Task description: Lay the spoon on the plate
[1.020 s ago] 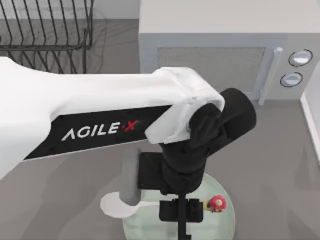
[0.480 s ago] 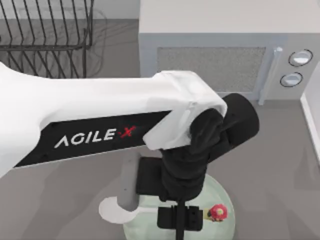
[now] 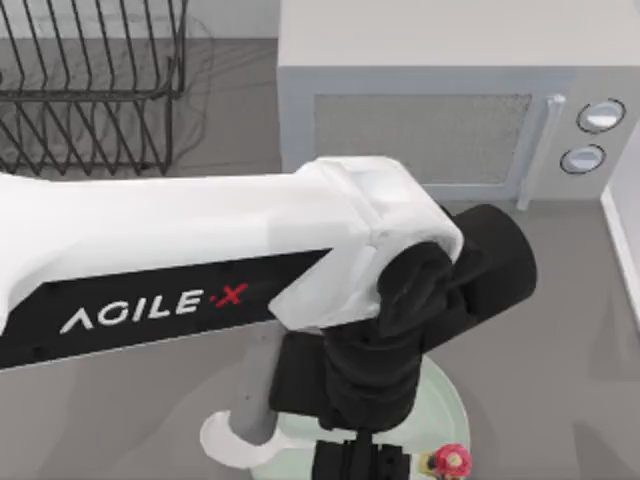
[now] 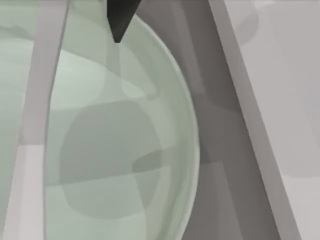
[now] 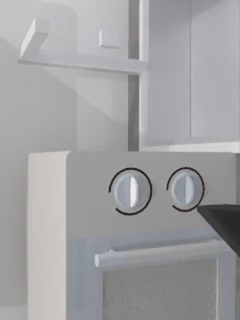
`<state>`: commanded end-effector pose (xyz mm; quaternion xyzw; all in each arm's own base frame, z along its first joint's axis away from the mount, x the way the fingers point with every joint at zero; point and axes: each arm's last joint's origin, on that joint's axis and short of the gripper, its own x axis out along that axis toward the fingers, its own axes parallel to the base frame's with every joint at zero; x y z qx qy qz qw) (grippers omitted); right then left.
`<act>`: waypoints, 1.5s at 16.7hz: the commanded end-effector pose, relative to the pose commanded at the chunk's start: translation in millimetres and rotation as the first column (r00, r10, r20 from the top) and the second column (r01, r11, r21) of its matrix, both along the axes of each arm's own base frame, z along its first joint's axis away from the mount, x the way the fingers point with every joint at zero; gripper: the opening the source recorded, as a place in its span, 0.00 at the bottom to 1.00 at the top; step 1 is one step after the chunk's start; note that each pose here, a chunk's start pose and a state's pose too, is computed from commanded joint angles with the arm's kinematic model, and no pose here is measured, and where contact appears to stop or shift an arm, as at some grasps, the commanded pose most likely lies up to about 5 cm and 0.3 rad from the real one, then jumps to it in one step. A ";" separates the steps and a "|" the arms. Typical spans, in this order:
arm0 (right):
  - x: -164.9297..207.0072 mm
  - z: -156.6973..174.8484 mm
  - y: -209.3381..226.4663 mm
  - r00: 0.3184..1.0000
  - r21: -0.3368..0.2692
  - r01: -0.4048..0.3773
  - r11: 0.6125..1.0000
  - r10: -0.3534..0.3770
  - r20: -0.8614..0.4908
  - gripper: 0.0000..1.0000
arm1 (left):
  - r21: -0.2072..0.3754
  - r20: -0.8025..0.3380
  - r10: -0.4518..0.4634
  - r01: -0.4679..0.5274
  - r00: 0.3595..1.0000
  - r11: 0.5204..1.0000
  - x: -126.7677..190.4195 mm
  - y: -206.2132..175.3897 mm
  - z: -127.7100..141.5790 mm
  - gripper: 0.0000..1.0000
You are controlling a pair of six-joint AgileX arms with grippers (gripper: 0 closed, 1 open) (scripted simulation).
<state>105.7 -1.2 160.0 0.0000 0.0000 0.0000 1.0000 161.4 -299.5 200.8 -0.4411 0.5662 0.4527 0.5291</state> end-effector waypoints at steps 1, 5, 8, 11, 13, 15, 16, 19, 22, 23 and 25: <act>0.0 0.0 0.0 1.000 0.000 0.000 1.000 0.000 0.000 1.00 | -0.007 0.001 -0.002 0.002 1.000 1.000 -1.1 -0.6 1.1 0.00; 0.0 0.0 0.0 1.000 0.000 0.000 1.000 0.000 0.000 1.00 | -0.036 0.018 0.011 -0.010 1.000 0.999 1.0 -3.5 1.7 0.00; 0.0 0.0 0.0 1.000 0.000 0.000 1.000 0.000 0.000 1.00 | -0.052 0.037 0.040 -0.038 0.998 0.998 8.8 -5.6 -3.6 0.00; 0.0 0.0 0.0 1.000 0.000 0.000 1.000 0.000 0.000 1.00 | -0.056 0.056 0.080 -0.077 0.995 0.995 19.7 -7.3 -14.8 0.00; 0.0 0.0 0.0 1.000 0.000 0.000 1.000 0.000 0.000 1.00 | -0.048 0.065 0.105 -0.102 0.992 0.994 27.4 -8.0 -25.5 0.00; 0.0 0.0 0.0 1.000 0.000 0.000 1.000 0.000 0.000 1.00 | -0.032 0.068 0.124 -0.122 0.990 0.992 34.0 -7.3 -38.0 0.00; 0.0 0.0 0.0 1.000 0.000 0.000 1.000 0.000 0.000 1.00 | -0.022 0.068 0.131 -0.130 0.989 0.991 36.5 -6.3 -44.8 0.00; 0.0 0.0 0.0 1.000 0.000 0.000 1.000 0.000 0.000 1.00 | 0.020 0.052 0.143 -0.144 0.988 0.989 39.5 -2.3 -65.5 0.00; 0.0 0.0 0.0 1.000 0.000 0.000 1.000 0.000 0.000 1.00 | 0.022 0.051 0.143 -0.144 0.988 0.989 39.5 -2.0 -66.5 0.00; 0.0 0.0 0.0 1.000 0.000 0.000 1.000 0.000 0.000 1.00 | 0.022 0.051 0.143 -0.144 0.988 0.989 39.5 -2.0 -66.5 0.00; 0.0 0.0 0.0 1.000 0.000 0.000 1.000 0.000 0.000 1.00 | 0.022 0.051 0.143 -0.144 0.988 0.989 39.5 -2.0 -66.5 0.08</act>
